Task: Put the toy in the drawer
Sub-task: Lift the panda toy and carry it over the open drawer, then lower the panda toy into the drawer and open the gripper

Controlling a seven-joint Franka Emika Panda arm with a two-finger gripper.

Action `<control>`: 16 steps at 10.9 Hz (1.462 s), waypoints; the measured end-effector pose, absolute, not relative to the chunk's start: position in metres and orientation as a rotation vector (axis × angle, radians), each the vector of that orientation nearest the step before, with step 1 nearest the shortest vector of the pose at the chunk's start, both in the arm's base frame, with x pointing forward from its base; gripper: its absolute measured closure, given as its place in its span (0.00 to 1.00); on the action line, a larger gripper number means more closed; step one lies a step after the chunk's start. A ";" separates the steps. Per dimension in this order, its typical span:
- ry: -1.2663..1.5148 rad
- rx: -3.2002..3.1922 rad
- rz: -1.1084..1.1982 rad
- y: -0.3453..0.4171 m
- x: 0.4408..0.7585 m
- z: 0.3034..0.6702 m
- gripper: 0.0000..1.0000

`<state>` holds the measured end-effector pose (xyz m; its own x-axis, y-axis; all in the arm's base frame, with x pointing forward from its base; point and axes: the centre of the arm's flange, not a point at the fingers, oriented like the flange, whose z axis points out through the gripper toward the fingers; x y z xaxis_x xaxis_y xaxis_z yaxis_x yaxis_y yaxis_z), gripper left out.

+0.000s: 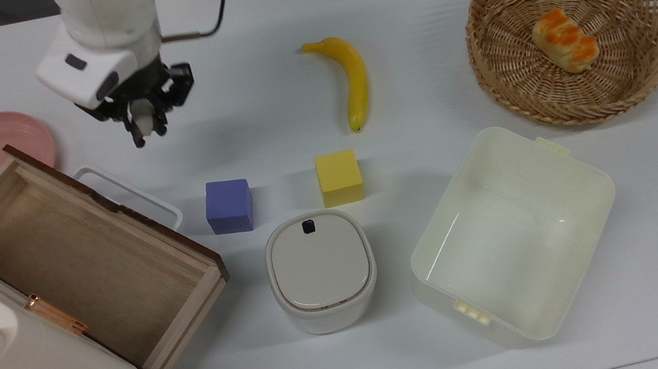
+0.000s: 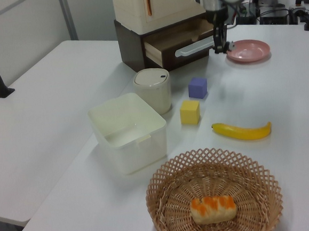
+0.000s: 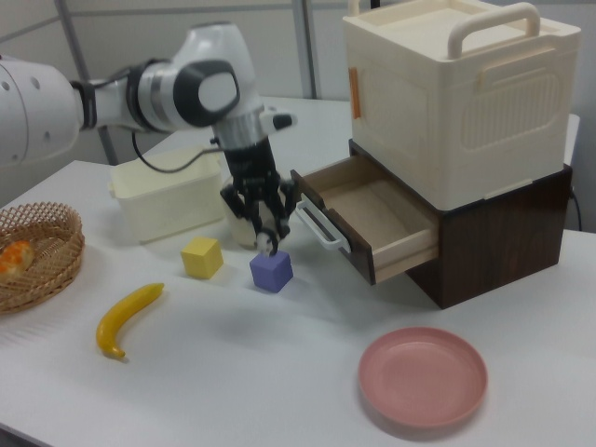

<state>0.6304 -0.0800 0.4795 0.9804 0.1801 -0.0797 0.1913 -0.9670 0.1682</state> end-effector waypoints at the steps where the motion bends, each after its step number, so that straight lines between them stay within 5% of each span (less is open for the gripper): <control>1: 0.336 2.942 -0.076 -0.082 0.633 0.499 0.58; 6: 0.526 2.873 0.145 -0.083 0.651 0.537 0.58; 16: 0.925 2.581 0.437 -0.113 0.696 0.513 0.58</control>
